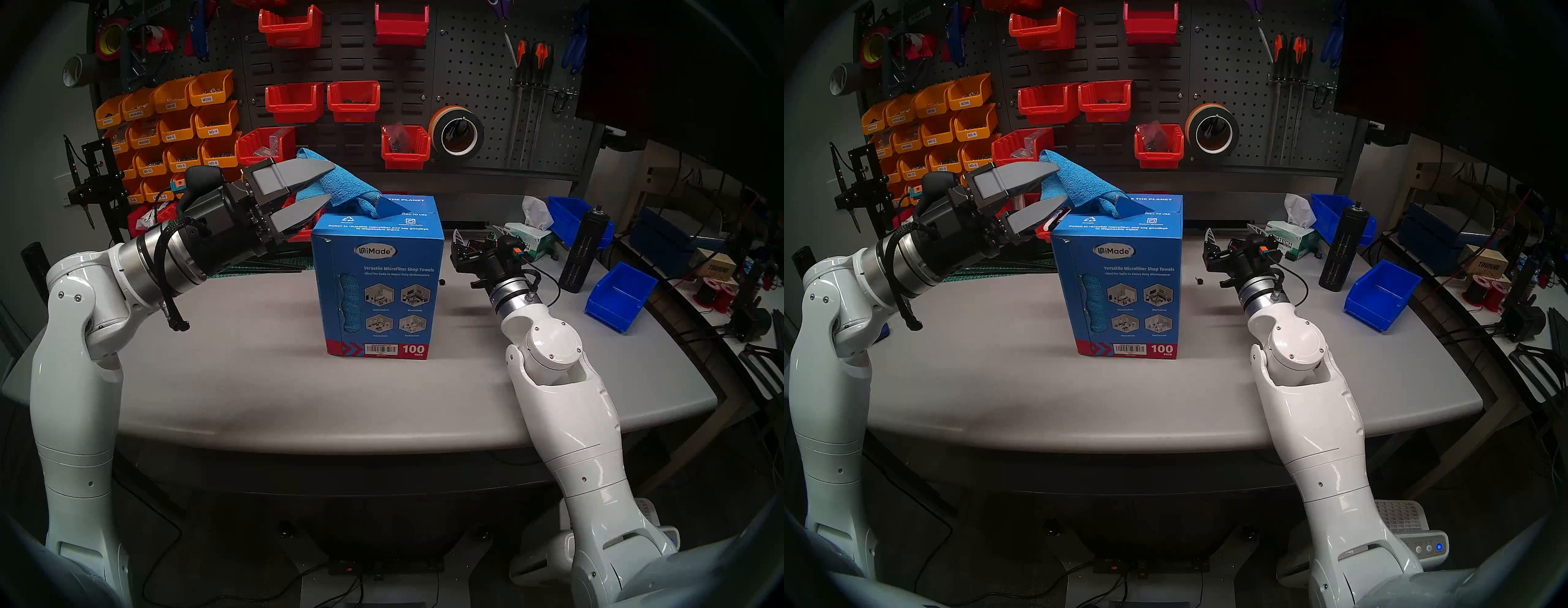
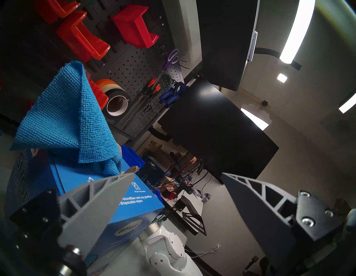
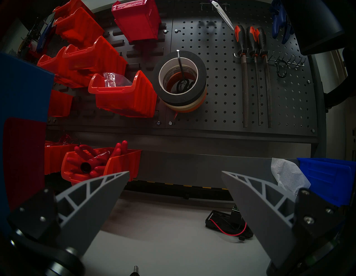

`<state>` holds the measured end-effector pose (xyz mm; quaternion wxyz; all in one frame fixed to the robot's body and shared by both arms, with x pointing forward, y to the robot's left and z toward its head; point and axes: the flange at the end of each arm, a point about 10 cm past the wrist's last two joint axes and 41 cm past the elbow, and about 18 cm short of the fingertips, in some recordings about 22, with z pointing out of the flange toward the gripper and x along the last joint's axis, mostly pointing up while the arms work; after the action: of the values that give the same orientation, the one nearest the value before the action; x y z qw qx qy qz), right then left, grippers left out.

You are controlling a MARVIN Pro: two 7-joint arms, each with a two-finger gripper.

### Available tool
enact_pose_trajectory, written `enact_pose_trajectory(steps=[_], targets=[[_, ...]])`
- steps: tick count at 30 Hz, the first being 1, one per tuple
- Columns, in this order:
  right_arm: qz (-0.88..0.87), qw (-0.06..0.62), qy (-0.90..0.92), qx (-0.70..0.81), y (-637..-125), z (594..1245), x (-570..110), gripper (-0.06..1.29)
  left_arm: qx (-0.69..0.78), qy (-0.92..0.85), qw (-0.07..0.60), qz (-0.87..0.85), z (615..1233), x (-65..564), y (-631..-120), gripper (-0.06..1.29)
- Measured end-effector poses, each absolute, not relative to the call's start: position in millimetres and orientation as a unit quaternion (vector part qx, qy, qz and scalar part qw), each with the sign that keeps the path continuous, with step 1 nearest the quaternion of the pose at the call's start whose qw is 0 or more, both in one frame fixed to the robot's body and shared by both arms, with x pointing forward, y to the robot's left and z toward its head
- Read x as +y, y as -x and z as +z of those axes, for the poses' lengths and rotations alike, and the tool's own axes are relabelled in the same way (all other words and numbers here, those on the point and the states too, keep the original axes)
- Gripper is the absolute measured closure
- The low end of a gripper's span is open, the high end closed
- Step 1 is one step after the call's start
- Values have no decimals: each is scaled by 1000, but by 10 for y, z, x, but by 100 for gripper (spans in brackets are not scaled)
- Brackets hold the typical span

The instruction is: Take out a shop towel

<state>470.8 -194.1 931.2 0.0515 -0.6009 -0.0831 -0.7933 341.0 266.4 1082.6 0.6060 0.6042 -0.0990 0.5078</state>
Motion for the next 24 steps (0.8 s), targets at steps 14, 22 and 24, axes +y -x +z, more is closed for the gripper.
enact_pose_trajectory(steps=[14, 22, 24], targets=[[-793, 52, 601, -83, -4708, 9312, -1941, -2, -103, -617, 577, 525, 10797, 2644, -3534, 0], [-793, 52, 601, -83, -4708, 9312, -1941, -2, -104, -628, 562, 529, 10743, 2635, -3603, 0], [-793, 52, 601, -83, -4708, 9312, -1941, -2, -105, -630, 559, 530, 10734, 2633, -3619, 0]])
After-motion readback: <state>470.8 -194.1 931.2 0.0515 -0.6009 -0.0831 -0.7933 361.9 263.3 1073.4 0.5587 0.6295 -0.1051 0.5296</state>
